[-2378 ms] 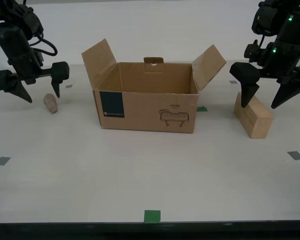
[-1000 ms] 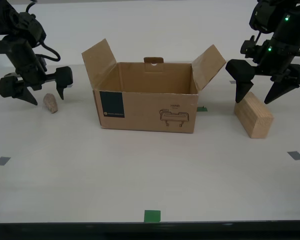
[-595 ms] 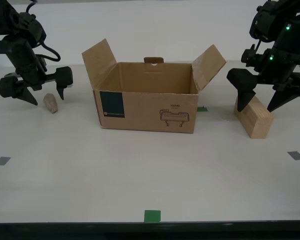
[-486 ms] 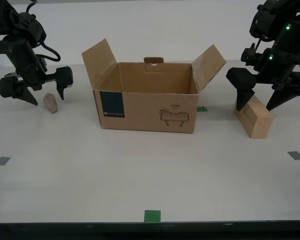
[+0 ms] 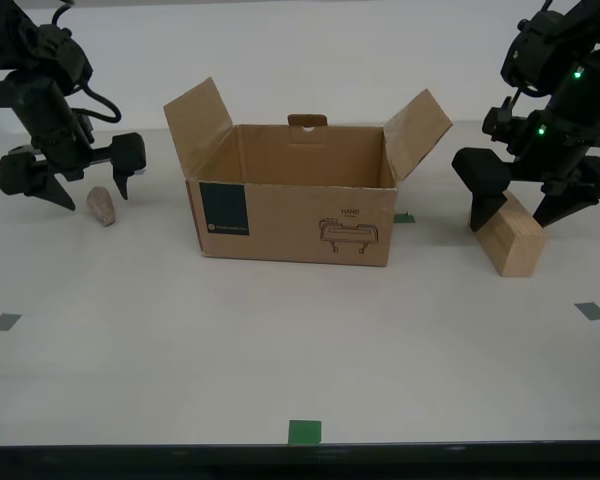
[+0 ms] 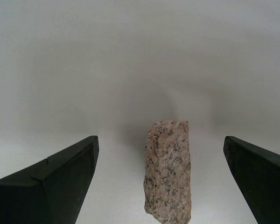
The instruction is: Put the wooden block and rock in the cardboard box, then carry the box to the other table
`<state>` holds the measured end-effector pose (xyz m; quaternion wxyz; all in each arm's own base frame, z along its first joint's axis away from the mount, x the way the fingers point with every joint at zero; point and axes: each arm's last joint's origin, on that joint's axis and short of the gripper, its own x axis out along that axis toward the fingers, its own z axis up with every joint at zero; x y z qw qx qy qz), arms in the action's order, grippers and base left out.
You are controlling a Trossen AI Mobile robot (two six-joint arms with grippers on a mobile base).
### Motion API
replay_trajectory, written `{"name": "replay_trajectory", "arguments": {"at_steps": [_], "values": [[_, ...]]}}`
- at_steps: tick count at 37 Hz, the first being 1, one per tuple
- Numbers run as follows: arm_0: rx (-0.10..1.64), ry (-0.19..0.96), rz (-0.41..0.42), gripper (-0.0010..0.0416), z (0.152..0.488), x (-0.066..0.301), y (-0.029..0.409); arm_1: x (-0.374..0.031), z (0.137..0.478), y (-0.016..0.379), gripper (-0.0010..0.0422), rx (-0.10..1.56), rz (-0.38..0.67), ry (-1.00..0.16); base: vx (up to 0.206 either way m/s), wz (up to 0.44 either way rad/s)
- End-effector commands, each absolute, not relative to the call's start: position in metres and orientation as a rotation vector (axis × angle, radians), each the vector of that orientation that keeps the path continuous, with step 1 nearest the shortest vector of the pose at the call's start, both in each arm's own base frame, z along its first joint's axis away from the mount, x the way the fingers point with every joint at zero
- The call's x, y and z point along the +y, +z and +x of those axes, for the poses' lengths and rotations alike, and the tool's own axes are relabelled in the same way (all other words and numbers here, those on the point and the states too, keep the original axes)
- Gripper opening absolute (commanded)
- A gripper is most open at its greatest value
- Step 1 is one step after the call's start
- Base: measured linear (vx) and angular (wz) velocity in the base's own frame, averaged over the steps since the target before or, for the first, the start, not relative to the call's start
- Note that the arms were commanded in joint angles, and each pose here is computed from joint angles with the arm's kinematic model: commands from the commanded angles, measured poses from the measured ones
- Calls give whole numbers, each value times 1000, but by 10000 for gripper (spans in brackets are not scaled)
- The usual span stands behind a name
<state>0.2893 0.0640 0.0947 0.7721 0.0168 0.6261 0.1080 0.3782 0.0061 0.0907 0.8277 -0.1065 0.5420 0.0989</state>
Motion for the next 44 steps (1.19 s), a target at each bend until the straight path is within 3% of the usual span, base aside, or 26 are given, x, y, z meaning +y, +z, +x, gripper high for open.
{"name": "replay_trajectory", "arguments": {"at_steps": [1, 34, 44], "values": [[1354, 235, 41, 389, 290, 64, 95, 6, 378, 91, 366, 1151, -215, 205, 0, 0], [1367, 257, 18, 388, 287, 69, 94, 6, 378, 90, 365, 1158, -198, 196, 0, 0], [1366, 259, 17, 352, 287, 70, 94, 6, 377, 90, 318, 1168, -203, 200, 0, 0]]}}
